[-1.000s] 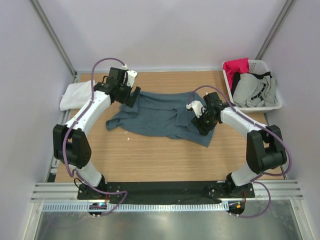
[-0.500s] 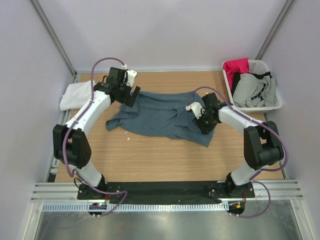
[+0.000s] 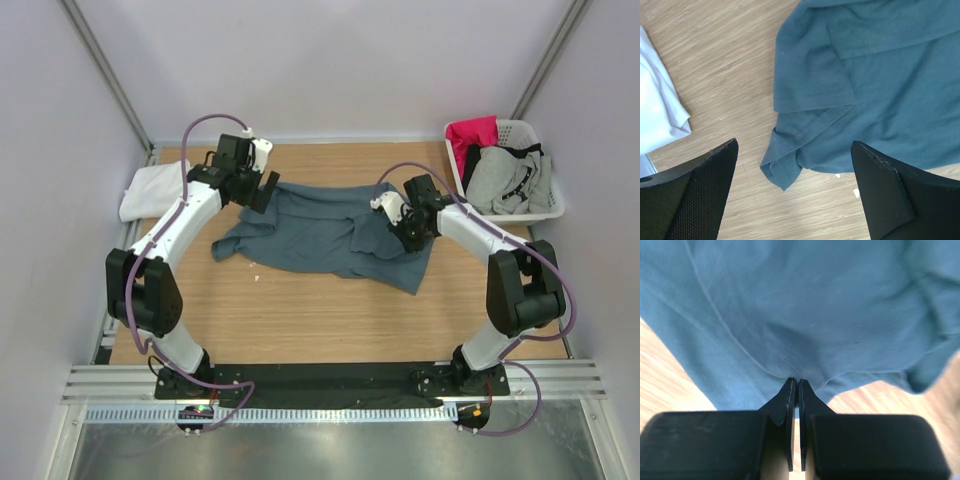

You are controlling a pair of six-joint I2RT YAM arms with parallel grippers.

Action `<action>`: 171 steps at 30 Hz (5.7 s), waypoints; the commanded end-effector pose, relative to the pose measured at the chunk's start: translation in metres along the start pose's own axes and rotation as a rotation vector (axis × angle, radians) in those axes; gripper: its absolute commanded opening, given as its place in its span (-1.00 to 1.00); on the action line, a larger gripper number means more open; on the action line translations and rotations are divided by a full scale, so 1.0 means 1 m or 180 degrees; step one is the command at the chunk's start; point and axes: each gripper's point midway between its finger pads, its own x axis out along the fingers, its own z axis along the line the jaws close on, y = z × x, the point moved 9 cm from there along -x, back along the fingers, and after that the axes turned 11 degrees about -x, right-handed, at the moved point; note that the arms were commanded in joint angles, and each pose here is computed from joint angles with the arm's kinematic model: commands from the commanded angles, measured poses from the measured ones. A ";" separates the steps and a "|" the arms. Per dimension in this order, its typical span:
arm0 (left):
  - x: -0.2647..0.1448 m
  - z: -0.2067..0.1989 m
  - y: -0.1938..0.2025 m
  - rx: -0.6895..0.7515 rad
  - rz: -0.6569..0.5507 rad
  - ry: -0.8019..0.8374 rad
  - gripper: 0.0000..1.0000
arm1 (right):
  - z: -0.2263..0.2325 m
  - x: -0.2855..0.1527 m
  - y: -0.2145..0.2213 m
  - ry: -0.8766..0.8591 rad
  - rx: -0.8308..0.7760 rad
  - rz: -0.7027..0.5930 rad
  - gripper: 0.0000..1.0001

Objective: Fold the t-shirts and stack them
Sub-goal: Flatten the tshirt out

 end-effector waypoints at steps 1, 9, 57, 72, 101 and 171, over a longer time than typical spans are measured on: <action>0.002 0.012 -0.013 -0.0002 -0.0226 -0.0188 0.89 | -0.022 -0.019 -0.020 0.0321 -0.0057 -0.0179 -0.90; 0.042 0.060 0.005 -0.0191 0.0157 -0.0615 0.72 | -0.037 -0.023 -0.032 0.0521 -0.0036 -0.0245 -0.95; 0.003 0.092 -0.063 -0.0378 -0.0015 0.0475 -1.00 | -0.096 -0.077 -0.062 0.1491 0.0432 -0.0580 -0.97; -0.117 0.089 -0.094 0.0005 -0.0730 0.0339 -1.00 | -0.126 -0.231 -0.106 0.2194 0.0756 -0.1915 -0.97; -0.074 0.069 -0.050 -0.0276 -0.0289 0.0716 -1.00 | -0.109 -0.245 -0.109 0.2349 0.0544 -0.2601 -0.97; 0.129 0.105 0.048 -0.2146 0.1392 0.0835 -0.40 | -0.132 -0.091 -0.091 0.1756 0.0877 -0.1723 -0.97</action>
